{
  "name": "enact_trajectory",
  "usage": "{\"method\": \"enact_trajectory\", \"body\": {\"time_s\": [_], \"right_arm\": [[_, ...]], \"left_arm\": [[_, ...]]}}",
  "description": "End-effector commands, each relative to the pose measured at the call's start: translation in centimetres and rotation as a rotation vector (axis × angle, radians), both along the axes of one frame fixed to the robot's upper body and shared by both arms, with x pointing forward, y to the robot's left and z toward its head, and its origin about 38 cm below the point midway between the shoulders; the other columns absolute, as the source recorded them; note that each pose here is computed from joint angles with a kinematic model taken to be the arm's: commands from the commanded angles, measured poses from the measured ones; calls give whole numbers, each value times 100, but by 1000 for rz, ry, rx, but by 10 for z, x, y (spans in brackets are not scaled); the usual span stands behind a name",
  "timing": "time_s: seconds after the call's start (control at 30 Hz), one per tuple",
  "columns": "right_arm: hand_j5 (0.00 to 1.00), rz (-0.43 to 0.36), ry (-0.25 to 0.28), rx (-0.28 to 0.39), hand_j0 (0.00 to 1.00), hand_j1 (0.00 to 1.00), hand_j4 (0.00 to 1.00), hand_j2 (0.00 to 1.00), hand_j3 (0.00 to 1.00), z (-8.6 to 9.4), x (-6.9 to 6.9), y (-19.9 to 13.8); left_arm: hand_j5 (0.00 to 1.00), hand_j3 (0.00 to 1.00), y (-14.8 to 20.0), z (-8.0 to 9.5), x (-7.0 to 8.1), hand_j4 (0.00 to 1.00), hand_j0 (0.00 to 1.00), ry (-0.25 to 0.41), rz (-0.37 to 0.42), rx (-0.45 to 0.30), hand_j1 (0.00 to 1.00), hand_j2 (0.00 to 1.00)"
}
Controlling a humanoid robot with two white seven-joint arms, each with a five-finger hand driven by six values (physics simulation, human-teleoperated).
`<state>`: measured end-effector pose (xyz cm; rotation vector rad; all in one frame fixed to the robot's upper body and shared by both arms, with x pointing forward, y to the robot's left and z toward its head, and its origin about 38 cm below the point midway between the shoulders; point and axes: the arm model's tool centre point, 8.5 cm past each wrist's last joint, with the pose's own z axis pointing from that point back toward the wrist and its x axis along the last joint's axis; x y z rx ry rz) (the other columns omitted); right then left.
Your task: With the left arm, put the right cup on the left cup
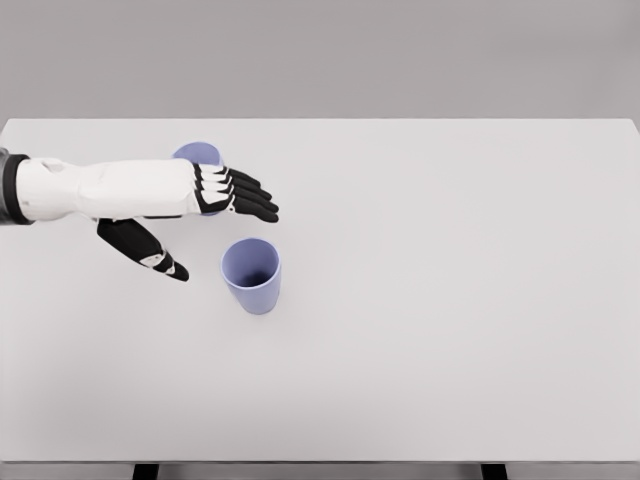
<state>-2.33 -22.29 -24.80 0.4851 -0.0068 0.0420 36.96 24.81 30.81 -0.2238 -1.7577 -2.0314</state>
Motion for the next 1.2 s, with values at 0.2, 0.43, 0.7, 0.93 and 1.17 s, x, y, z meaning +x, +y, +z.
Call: {"method": "enact_trajectory", "body": {"time_s": [0.2, 0.43, 0.7, 0.93, 1.17], "right_arm": [[100, 1, 12, 1, 100, 100, 100, 100, 100, 1, -4, 0], [100, -1, 12, 1, 100, 100, 100, 100, 100, 1, -4, 0], [100, -2, 12, 1, 100, 100, 100, 100, 100, 1, -4, 0], [100, -1, 12, 1, 100, 100, 100, 100, 100, 1, -4, 0], [100, -2, 12, 1, 100, 100, 100, 100, 100, 1, -4, 0]], "left_arm": [[100, 100, -6, 16, 3, 100, 100, -38, -13, -10, 100, 100], [100, 100, -14, -7, 2, 100, 100, -40, -25, 38, 100, 100], [100, 100, -28, -32, -1, 100, 100, -46, -51, 77, 100, 100], [100, 100, -22, -37, 7, 100, 100, -91, -19, 136, 100, 100], [100, 100, -30, -46, 17, 100, 100, -68, -11, 112, 100, 100]]}}
